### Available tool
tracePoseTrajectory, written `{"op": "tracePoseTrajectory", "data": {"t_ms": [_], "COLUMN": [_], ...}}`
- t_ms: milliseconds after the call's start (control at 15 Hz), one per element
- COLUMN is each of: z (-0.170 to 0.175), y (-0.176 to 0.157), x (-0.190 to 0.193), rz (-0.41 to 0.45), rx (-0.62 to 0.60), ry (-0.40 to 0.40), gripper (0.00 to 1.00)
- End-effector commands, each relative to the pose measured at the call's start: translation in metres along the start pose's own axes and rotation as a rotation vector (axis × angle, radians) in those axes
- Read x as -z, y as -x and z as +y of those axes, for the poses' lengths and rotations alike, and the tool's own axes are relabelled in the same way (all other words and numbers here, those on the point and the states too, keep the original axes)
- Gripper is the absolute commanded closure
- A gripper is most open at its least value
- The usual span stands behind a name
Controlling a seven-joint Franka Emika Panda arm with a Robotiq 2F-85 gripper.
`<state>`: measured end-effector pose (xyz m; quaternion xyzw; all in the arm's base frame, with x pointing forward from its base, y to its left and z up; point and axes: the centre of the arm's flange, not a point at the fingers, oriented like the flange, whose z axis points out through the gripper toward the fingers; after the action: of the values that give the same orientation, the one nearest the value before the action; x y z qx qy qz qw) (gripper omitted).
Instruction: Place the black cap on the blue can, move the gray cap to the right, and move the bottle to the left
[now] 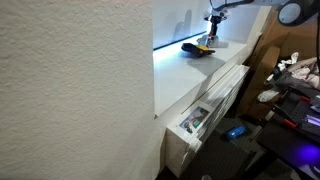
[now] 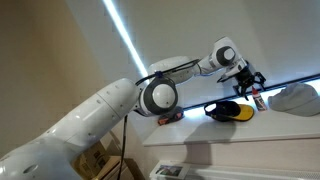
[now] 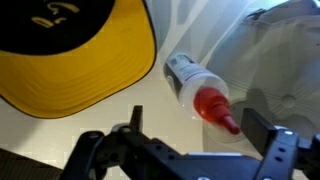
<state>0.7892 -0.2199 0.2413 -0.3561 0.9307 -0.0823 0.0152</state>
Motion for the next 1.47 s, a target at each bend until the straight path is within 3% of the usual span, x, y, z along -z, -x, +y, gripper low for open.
{"op": "tracePoseTrajectory", "data": {"t_ms": [0,200,467,533,867,933,1200,1267,1400], "z": [-0.001,0.0,0.005,0.006,0.016,0.003,-0.012,-0.011,-0.018], "y": [0.0,0.001,0.04,0.019,0.035,0.006,-0.025,-0.013,-0.026], "x": [0.001,0.0,0.0,0.005,0.005,0.001,-0.004,-0.003,-0.005], "rz": [-0.003,-0.002,-0.054,-0.036,-0.045,-0.025,0.044,0.015,0.027], "rx": [-0.004,-0.003,-0.15,-0.101,-0.134,-0.167,-0.27,-0.221,-0.248], "ry": [-0.005,-0.004,-0.061,-0.041,-0.044,-0.044,-0.034,-0.051,-0.047], "gripper": [0.0,0.0,0.0,0.0,0.0,0.0,0.0,0.0,0.0]}}
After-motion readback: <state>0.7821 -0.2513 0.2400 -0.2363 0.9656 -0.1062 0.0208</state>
